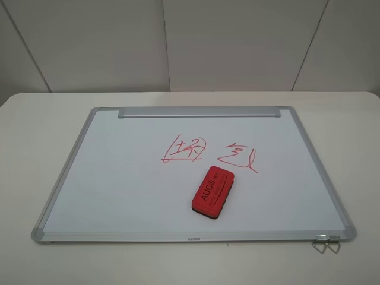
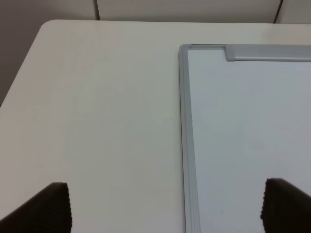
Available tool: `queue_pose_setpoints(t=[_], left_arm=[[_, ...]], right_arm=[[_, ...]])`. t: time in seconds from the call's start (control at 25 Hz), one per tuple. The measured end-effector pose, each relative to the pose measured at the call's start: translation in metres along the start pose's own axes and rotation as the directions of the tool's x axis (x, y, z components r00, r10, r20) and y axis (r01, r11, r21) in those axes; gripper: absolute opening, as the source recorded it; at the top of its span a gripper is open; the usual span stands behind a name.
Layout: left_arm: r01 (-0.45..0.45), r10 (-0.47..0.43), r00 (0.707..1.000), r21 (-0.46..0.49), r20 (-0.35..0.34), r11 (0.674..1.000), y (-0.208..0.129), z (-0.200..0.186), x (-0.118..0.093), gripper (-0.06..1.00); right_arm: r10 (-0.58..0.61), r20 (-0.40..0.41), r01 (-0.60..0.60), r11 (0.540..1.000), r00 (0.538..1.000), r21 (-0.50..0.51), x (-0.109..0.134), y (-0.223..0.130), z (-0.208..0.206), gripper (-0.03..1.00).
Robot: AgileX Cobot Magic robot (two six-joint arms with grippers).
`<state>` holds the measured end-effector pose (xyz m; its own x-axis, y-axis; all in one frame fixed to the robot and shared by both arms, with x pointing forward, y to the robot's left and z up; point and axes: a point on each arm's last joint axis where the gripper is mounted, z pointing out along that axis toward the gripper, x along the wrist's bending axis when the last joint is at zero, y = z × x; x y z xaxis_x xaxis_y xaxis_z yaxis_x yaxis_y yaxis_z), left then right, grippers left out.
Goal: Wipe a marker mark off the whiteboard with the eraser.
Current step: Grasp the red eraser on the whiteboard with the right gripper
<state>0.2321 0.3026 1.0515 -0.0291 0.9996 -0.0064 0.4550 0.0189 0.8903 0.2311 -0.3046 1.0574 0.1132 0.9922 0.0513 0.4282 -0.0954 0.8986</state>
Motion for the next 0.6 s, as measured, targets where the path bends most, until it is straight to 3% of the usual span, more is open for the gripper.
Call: queue_pose_setpoints(t=[0.6], left_arm=[[0.000, 0.000, 1.000, 0.000, 0.000, 1.000, 0.0000, 0.0000, 0.0000, 0.78]], right_arm=[[0.000, 0.000, 0.000, 1.000, 1.000, 0.000, 0.0000, 0.0000, 0.0000, 0.74]])
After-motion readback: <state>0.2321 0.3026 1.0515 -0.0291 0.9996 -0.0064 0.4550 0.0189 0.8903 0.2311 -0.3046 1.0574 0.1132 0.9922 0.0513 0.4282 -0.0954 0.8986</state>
